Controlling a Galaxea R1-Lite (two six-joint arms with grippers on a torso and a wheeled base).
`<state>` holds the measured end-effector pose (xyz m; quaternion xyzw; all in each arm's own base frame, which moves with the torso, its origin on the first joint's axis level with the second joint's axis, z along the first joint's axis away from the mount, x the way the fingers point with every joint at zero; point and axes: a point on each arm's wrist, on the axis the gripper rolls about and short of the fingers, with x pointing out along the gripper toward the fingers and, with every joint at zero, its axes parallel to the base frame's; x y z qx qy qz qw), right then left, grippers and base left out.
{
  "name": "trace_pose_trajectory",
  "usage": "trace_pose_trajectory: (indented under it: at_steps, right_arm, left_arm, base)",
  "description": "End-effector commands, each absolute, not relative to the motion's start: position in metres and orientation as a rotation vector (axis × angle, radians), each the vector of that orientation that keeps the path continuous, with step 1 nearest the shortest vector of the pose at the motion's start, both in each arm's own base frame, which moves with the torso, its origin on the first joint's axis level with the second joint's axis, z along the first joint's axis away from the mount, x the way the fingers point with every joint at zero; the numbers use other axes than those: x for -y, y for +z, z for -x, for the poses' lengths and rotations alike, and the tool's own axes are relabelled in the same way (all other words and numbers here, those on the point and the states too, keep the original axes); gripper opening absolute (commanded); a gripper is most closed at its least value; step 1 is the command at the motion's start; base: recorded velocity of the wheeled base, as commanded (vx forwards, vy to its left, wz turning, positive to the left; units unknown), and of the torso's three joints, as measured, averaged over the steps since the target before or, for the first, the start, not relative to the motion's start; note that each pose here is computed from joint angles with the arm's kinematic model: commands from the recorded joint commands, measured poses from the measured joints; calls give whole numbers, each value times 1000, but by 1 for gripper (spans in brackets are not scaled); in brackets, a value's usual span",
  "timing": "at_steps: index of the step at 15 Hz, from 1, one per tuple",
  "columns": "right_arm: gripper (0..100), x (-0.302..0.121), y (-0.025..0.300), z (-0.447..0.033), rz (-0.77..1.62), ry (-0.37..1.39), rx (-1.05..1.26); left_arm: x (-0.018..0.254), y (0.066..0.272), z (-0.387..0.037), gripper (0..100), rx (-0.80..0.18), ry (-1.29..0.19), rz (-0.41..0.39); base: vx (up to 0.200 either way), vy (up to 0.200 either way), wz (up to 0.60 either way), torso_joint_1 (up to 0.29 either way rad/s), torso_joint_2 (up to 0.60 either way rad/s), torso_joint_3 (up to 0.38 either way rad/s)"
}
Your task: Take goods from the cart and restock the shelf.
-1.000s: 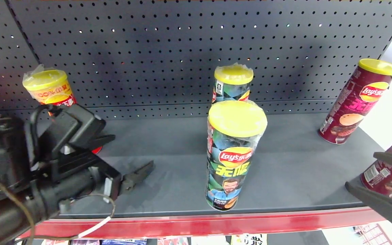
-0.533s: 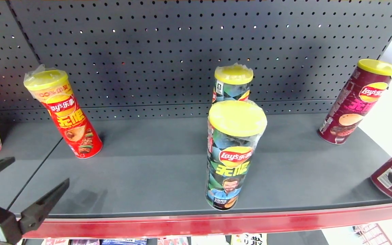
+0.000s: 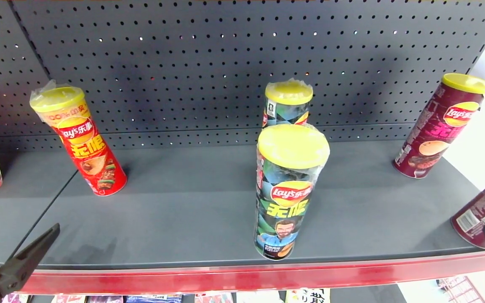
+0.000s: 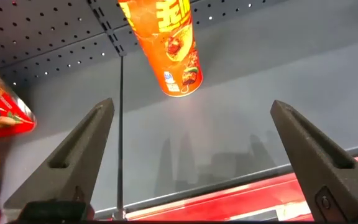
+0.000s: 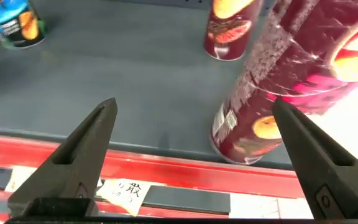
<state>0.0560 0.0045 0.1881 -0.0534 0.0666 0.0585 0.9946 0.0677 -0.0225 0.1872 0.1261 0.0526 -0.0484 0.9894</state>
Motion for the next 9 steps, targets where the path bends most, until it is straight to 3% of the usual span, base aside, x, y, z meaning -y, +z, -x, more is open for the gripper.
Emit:
trace_pose_trajectory:
  at_steps: [1, 9]
  right_arm:
    - [100, -5, 187, -52, 109, 134, -119]
    - [100, -4, 172, -37, 106, 150, -98]
  left_arm:
    - [22, 186, -67, 100, -106, -97, -253]
    - [21, 180, -65, 100, -118, -96, -281]
  base:
    - [0, 0, 0, 0, 0, 0]
    - [0, 0, 0, 0, 0, 0]
